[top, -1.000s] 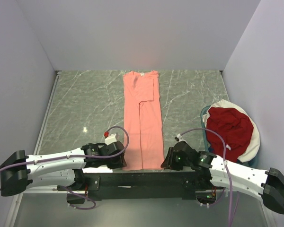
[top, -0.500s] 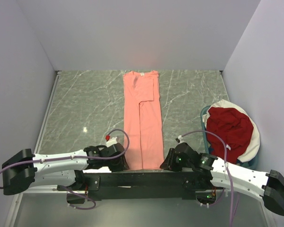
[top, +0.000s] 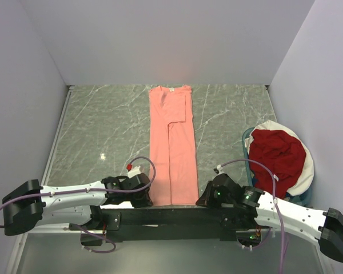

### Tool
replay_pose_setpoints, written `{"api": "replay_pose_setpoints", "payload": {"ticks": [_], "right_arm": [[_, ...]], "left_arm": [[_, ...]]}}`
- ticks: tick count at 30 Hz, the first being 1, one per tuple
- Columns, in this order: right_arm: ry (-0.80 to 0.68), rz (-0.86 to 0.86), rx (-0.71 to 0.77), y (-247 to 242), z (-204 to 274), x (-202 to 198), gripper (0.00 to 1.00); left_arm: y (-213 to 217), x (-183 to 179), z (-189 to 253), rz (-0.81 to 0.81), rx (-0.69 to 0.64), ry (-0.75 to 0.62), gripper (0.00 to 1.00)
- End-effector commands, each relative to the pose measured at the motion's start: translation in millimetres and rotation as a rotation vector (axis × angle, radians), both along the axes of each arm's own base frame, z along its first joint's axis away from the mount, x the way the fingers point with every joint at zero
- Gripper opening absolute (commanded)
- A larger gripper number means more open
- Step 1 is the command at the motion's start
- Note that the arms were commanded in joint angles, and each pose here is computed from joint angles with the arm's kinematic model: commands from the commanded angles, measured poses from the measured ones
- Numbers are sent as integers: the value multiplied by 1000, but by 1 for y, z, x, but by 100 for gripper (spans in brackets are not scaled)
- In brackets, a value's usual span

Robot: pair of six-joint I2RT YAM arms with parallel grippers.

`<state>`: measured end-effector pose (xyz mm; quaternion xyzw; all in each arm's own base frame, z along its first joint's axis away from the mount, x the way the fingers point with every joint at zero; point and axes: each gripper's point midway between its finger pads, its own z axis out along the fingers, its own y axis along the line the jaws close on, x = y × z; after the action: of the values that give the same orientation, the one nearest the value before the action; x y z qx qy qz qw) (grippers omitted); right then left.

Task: Fold and stack the t-shirts
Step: Fold the tshirt

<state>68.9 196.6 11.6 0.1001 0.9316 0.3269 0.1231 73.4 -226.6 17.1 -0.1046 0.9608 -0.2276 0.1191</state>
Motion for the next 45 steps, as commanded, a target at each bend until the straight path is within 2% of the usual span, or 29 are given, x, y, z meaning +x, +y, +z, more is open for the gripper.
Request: {"api": "replay_pose_setpoints", "payload": {"ticks": [1,9,15,21,26,29,33,34,35,45], "right_arm": [[-10,0,-23,-5,2,-1,8],[-75,-6,33,6,32,11,0],[-166,-11,28,11,64,28,0],[-327,-82,-22,17,111,77,0],[-385,-139,-27,22,134,139,0],[-414,-154,-59,26,144,172,0],[-397,-202,-117,21,137,219,0],[-396,-215,-127,18,135,228,0],[-403,-217,-123,20,142,251,0],[-318,-215,-167,20,109,320,0]], "left_arm": [[6,-2,-1,-4,29,8,7],[-7,6,23,-34,-10,-42,1],[-15,27,45,-42,-14,-110,1],[-21,81,75,-14,-25,-201,1],[-15,138,83,59,40,-240,1],[-15,174,91,110,27,-262,1],[-21,222,104,164,32,-288,1],[-18,232,94,179,54,-266,1],[-22,259,103,202,56,-285,1],[-5,326,79,279,150,-247,1]]}}
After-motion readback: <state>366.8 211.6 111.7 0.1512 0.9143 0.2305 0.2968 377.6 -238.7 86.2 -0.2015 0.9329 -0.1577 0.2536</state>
